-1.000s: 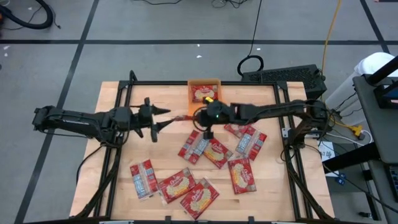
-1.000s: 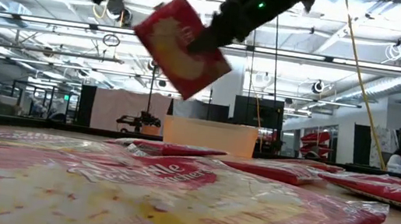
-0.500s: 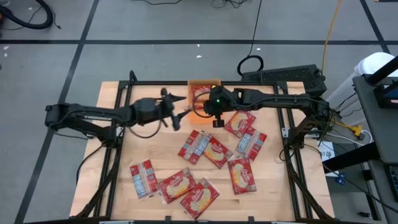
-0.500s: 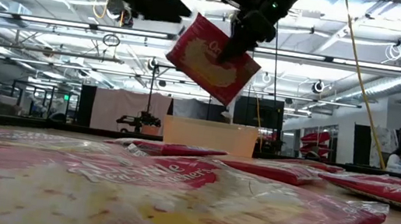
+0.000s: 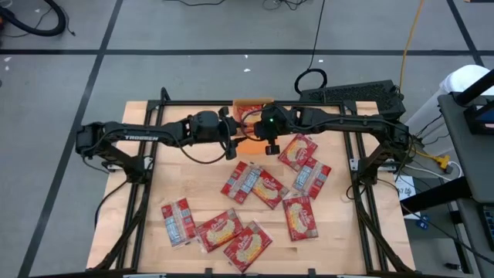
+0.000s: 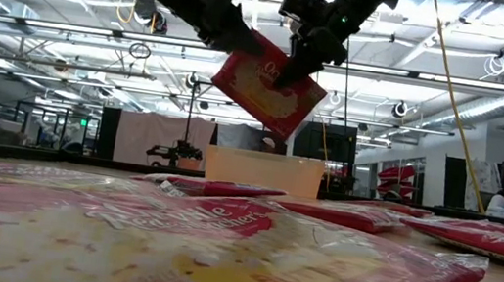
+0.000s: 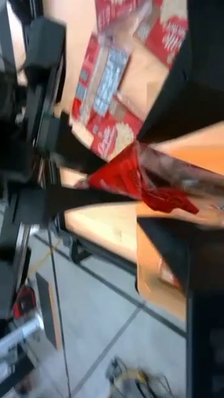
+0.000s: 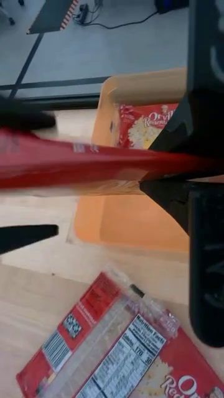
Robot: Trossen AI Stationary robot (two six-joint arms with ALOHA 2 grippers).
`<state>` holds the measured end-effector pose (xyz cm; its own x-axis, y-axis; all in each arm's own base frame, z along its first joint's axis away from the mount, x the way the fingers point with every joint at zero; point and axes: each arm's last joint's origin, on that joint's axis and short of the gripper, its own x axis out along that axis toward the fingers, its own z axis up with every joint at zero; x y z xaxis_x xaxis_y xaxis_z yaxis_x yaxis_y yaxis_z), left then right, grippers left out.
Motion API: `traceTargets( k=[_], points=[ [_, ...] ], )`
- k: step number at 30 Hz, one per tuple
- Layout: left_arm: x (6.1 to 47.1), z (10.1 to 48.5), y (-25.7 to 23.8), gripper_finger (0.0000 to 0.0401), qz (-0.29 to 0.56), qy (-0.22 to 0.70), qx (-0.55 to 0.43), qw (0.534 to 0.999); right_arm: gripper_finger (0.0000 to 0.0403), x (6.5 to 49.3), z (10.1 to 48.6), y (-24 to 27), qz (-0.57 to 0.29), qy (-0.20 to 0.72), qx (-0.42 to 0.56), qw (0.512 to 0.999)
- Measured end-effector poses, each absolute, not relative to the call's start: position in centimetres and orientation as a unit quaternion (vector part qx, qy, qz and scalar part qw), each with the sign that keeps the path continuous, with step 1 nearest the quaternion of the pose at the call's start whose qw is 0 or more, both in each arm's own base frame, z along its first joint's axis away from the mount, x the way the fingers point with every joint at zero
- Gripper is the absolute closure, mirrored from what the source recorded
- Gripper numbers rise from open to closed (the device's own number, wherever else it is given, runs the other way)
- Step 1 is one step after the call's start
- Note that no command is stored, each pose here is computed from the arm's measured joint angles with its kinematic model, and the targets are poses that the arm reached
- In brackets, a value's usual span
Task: Sort popcorn bags into baskets
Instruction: Put the red popcorn bag into the orange bin
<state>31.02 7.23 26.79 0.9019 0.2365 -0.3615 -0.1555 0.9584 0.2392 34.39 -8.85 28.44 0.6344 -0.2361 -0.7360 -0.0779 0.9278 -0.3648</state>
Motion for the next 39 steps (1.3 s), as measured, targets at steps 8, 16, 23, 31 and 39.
traceTargets(
  k=[8, 16, 23, 31, 39],
  points=[
    [30.5, 26.7, 8.4, 0.0374, 0.073, 0.201, 0.07, 0.974, 0.0356, 34.2, 28.0, -9.0, -0.055, 0.425, -0.164, 0.889],
    [27.3, 28.1, 10.0, 0.0386, 0.113, 0.238, 0.025, 0.964, 0.0294, 32.0, 27.9, -9.0, -0.135, 0.445, -0.15, 0.873],
    [25.7, 29.1, 11.1, 0.0386, 0.147, 0.198, 0.013, 0.969, 0.0286, 28.3, 24.3, -9.7, -0.185, 0.447, -0.108, 0.868],
    [26.1, 26.7, 11.2, 0.0381, 0.114, 0.111, -0.029, 0.987, 0.034, 25.5, 18.4, -9.3, -0.196, 0.441, -0.055, 0.874],
    [26.6, 25.7, 11.2, 0.0386, 0.114, 0.064, -0.059, 0.99, 0.0384, 25.4, 16.9, -9.0, -0.178, 0.392, -0.035, 0.902]
  ],
)
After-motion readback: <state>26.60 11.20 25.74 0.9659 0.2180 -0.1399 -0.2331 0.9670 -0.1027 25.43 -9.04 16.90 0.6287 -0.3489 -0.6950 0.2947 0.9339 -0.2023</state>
